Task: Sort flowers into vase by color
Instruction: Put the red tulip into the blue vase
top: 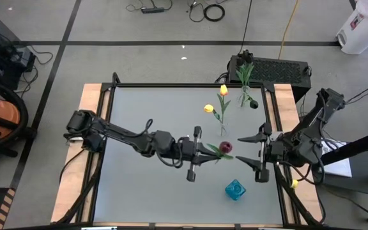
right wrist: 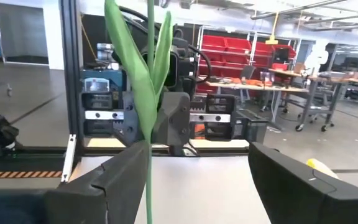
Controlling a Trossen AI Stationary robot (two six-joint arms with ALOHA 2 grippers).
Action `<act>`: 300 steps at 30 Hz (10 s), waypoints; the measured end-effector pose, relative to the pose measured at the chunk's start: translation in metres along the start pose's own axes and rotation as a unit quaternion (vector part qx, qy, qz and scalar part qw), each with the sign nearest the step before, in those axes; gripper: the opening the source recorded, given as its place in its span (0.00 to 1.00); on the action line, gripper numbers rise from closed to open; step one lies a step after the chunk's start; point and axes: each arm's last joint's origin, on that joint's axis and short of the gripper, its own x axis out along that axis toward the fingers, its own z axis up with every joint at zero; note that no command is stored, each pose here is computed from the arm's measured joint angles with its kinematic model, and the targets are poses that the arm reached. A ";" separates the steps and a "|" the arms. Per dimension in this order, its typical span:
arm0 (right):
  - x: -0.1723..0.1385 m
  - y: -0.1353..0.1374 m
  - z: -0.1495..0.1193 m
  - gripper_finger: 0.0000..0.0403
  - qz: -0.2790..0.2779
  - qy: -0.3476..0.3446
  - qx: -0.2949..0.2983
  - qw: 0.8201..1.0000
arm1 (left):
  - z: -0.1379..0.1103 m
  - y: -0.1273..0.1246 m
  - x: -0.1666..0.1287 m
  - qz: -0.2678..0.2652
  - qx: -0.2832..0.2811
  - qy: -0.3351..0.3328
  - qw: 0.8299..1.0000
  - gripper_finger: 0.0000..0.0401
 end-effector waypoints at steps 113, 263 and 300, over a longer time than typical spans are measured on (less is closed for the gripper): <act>-0.023 -0.015 0.019 0.00 0.054 -0.038 -0.009 0.998 | 0.004 0.006 0.028 0.034 0.059 0.124 0.990 0.28; -0.029 0.042 -0.123 0.02 0.216 0.009 0.064 0.974 | -0.072 -0.032 -0.233 0.238 -0.108 0.171 0.950 0.28; -0.026 0.050 -0.135 0.22 0.215 0.021 0.048 0.975 | -0.072 -0.032 -0.233 0.240 -0.120 0.169 0.948 0.28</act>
